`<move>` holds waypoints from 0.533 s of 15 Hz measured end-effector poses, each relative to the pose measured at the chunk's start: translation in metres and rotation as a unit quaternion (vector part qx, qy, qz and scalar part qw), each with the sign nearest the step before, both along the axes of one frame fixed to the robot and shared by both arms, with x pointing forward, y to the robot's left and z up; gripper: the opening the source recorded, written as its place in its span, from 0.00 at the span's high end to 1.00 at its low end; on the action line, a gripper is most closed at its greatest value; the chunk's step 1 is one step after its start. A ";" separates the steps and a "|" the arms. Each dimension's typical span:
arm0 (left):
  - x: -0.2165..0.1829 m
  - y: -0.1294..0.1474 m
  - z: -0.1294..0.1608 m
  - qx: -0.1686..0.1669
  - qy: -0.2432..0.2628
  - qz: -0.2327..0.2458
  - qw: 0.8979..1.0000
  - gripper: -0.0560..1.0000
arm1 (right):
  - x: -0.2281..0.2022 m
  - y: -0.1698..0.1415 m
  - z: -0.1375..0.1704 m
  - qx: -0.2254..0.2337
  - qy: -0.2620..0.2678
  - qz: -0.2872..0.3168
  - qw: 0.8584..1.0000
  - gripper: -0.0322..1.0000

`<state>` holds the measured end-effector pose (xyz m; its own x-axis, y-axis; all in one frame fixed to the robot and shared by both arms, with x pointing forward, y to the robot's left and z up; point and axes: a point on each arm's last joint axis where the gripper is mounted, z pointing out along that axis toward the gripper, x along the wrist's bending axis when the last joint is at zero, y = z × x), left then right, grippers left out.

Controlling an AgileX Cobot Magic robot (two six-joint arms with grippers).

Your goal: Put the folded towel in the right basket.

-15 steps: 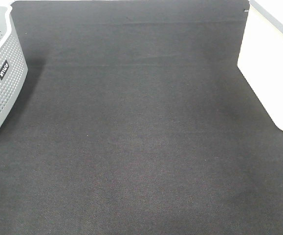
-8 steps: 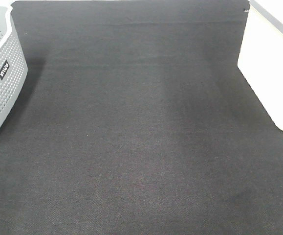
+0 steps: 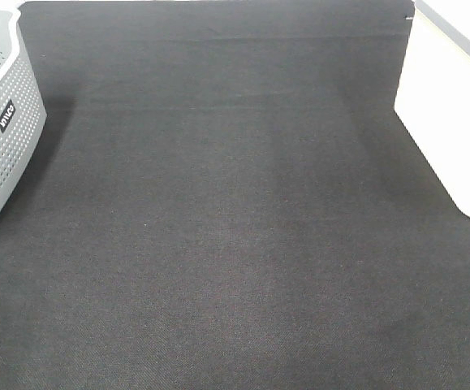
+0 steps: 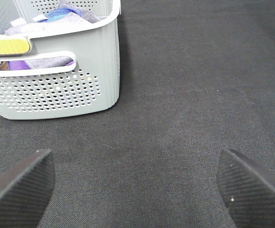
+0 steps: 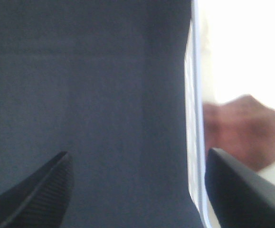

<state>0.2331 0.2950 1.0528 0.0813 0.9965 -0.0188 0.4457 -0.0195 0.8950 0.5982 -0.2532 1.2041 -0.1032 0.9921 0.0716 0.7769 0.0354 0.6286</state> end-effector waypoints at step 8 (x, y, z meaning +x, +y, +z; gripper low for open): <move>0.000 0.000 0.000 0.000 0.000 0.000 1.000 0.12 | -0.137 -0.016 -0.073 -0.018 0.130 -0.001 0.991 0.27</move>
